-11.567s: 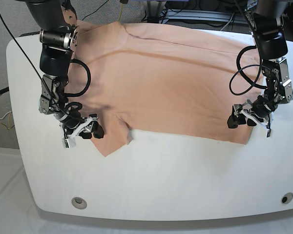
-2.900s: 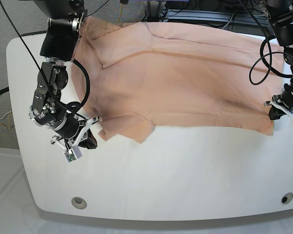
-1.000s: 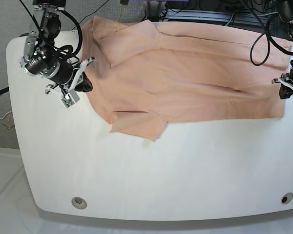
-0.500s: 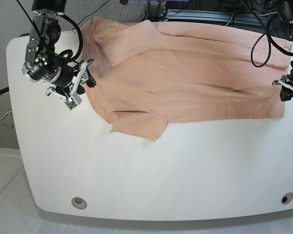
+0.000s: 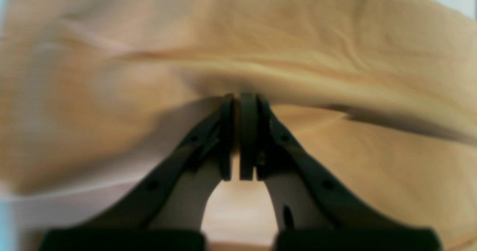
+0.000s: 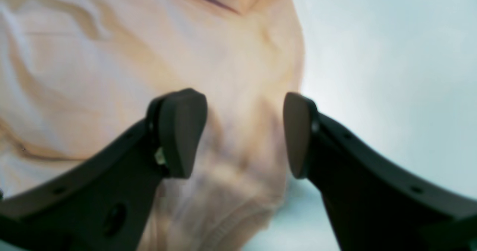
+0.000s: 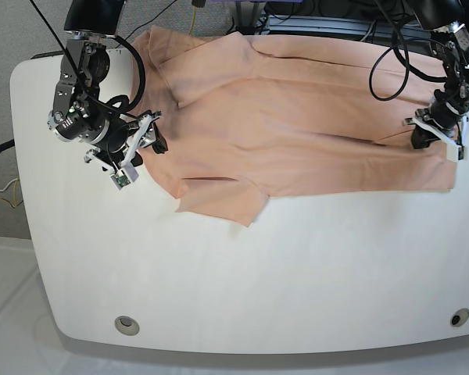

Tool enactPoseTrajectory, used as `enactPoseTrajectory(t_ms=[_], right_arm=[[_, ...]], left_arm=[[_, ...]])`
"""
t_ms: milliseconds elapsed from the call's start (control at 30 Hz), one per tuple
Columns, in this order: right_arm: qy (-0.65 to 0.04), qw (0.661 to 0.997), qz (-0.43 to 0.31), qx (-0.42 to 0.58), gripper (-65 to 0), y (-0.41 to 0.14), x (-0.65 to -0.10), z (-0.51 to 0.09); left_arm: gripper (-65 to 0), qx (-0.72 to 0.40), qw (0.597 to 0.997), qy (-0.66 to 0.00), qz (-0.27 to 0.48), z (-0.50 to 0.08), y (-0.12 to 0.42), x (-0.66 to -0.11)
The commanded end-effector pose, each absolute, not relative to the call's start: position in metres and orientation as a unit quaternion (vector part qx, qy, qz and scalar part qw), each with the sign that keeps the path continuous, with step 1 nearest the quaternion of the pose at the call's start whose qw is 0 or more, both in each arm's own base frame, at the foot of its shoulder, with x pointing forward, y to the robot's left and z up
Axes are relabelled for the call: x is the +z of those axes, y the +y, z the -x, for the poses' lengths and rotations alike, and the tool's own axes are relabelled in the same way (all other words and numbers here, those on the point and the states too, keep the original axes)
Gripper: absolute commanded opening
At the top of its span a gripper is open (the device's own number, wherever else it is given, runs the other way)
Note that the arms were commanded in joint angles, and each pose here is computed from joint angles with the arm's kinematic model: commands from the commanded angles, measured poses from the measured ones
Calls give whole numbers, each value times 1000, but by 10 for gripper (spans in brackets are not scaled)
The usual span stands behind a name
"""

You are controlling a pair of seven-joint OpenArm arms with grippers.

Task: Fold the T-shirt properly
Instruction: 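Open the left gripper to release its hem corner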

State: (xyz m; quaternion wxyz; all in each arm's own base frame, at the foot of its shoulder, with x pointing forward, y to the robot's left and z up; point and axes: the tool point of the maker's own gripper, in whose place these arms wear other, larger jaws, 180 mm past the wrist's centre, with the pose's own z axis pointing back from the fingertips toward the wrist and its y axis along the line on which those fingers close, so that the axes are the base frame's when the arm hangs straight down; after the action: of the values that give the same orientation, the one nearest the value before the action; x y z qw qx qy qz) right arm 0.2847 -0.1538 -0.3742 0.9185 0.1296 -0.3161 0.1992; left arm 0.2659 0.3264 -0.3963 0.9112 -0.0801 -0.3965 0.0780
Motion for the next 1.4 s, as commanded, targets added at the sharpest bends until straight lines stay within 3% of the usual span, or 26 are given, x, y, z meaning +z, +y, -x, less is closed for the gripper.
enactPoseTrajectory(t_ms=[0,633,833,933,1000,1033,1133,1167,1233,1367], right_arm=[[-344,907,-135,203,-300,-151,-360,-295],[-354,903,-132,204,-300,-152,-353,-303],[-354,903,-132,204,-300,-152,-353,-303],[-353,903,-132,204,-300,-152,-354,-303],[-353,903,-132,204,-300,-152,-354,-303],[-353,903,-132,204,-300,-152,-354,-303],[-353,903,-133,204,-300,-152,-354,-303],[-353,903,-133,204,-300,-152,-354,-303],[-353,903,-133,204,-300,-152,-354,-303],[-356,902,-132,204,-300,-152,-352,-306]], left_arm=[[-638,68,900,-424,71,-276,335,-378],[-637,18,875,-482,44,-298,327,-325],[-633,-4,880,-476,1,-301,343,-317],[-558,-6,878,-478,-13,-303,350,-312],[-466,0,878,-479,-25,-301,358,-310],[-380,5,876,-481,-32,-300,363,-307],[-222,12,878,-478,-31,-298,367,-310],[-196,13,879,-476,-28,-297,367,-313],[-188,8,884,-468,-20,-295,366,-320],[-243,-15,893,-449,-2,-294,370,-333]])
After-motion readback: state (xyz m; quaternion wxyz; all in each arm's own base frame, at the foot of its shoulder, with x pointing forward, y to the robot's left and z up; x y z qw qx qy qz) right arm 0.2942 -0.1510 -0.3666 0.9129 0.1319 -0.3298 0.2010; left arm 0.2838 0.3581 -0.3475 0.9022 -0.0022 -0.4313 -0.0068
